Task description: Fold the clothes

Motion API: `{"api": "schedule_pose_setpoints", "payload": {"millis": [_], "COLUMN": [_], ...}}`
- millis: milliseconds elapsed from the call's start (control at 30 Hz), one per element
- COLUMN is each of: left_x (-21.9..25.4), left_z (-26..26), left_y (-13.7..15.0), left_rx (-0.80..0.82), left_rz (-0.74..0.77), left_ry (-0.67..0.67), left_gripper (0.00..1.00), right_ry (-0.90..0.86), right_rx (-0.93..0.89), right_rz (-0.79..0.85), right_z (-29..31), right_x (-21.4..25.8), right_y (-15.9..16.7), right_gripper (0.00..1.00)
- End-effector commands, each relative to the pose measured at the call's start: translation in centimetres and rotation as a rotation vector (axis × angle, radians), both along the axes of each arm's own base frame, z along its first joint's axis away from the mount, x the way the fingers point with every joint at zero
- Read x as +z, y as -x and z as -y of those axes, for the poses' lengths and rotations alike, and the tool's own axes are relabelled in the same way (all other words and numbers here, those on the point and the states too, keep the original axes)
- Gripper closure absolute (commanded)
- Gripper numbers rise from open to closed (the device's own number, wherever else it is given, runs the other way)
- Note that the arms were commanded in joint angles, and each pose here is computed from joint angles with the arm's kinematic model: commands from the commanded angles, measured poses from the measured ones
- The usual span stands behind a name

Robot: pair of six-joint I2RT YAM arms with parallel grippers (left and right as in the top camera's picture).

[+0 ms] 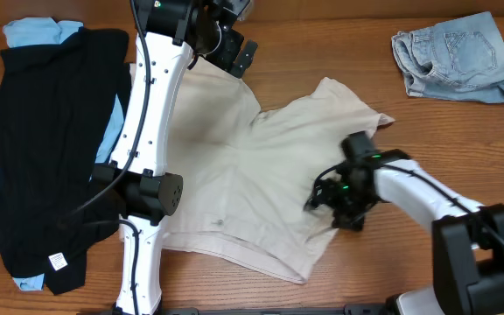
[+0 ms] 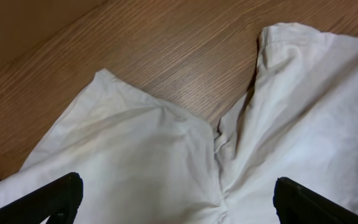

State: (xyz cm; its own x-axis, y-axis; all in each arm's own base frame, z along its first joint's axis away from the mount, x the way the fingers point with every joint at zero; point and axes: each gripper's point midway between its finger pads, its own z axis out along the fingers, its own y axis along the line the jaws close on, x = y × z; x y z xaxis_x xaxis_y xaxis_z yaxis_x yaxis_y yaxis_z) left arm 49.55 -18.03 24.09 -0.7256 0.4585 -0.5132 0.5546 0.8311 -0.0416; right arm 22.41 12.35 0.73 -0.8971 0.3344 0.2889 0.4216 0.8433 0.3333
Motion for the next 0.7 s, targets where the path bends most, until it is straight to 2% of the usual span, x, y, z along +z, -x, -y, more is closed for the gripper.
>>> {"api": "schedule_pose_setpoints", "payload": {"millis": [0,167,300,467,533,667], "left_x": [0.4,-0.3,-1.2,-3.4,-4.5,-6.4], "left_z": [1.0,1.2,1.2,2.3,2.7,3.5], "left_y": [0.2,0.2,0.3,1.0,1.1,1.2], "left_rx": [-0.031,-0.034,-0.035,-0.104,-0.126,-0.169], "left_rz": [0.010,-0.004,-0.031,-0.084,-0.100,-0.112], "left_ry": [0.020,0.017,0.010,0.016,0.006,-0.012], "left_gripper": [0.00,0.00,0.00,0.00,0.00,0.00], "right_ry": [0.198,0.200,0.251,0.288,0.285,0.292], "right_rx": [-0.158,-0.349,-0.532,-0.663,-0.652,-0.572], "right_rz": [-0.060,0.037,0.108,0.186,0.212,0.246], "right_z": [7.1,13.3,19.5,26.1,27.7,28.7], "right_x": [-3.4,-3.4,-2.8,-0.3,1.7,6.8], "right_y": [0.6,-2.4,-4.1,-5.4,-6.1,-7.9], "right_gripper": [0.16,0.18,0.23,0.31,0.34,0.33]}}
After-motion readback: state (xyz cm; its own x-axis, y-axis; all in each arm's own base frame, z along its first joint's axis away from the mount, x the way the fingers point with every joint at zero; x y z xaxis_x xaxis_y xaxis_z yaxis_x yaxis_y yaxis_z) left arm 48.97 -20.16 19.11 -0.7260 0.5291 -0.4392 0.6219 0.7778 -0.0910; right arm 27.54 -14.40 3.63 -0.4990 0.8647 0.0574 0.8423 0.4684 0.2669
